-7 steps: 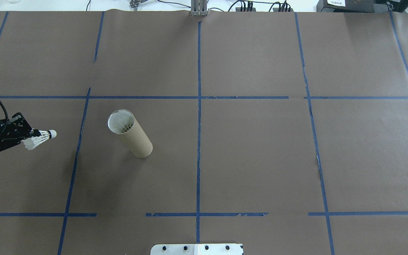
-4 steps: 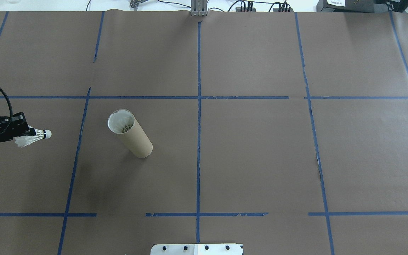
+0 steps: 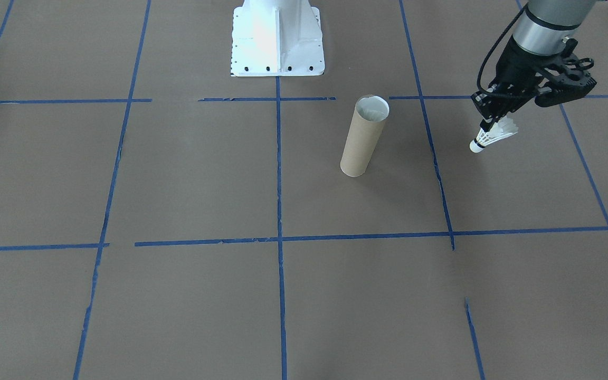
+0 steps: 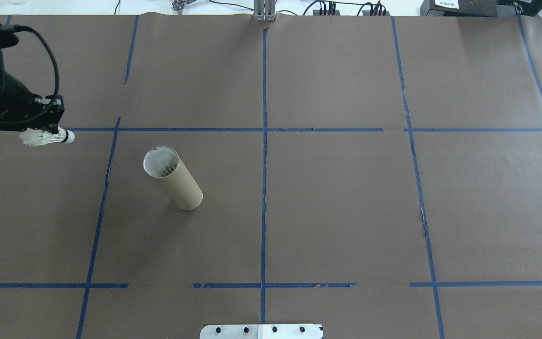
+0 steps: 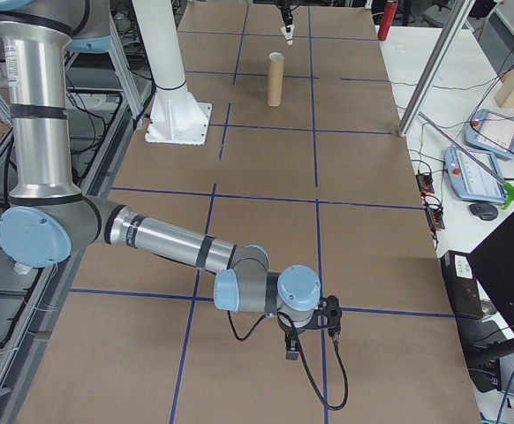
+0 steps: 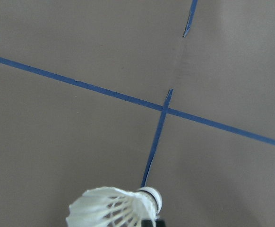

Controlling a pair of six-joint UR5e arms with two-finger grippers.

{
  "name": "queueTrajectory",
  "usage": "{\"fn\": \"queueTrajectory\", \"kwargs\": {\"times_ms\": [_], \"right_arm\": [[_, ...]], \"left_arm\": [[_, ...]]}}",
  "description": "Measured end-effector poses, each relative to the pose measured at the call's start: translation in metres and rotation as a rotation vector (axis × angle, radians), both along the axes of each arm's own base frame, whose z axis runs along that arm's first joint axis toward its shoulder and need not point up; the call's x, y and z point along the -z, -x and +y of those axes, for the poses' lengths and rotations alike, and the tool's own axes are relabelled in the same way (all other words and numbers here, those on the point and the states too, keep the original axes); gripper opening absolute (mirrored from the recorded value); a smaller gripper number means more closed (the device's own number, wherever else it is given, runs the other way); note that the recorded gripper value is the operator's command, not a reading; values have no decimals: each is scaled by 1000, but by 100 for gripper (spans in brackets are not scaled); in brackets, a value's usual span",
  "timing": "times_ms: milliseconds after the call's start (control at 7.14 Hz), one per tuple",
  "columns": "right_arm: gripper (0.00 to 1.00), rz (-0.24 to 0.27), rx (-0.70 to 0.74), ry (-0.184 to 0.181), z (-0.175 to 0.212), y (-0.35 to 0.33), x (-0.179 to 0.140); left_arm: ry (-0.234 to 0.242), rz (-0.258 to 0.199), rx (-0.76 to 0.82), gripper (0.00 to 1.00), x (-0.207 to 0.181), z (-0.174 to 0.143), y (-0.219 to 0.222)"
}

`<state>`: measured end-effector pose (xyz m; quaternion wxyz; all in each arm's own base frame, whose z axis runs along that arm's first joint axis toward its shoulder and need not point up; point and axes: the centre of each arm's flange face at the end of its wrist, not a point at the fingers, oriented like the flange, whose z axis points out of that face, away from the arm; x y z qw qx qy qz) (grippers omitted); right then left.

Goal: Collect badminton balls into bucket

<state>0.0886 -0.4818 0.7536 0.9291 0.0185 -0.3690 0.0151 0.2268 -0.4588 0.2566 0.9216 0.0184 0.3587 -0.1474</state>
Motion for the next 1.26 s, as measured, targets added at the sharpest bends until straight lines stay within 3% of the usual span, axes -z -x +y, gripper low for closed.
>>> {"fn": "queueTrajectory", "kwargs": {"times_ms": [420, 700, 1260], "right_arm": [[100, 0, 0, 1, 0, 0, 0], [100, 0, 0, 0, 0, 0, 0], [100, 0, 0, 0, 0, 0, 0]], "left_arm": [[78, -107, -69, 0, 111, 11, -19], [102, -150, -38, 0, 146, 27, -44], [164, -245, 7, 0, 186, 15, -120]]}}
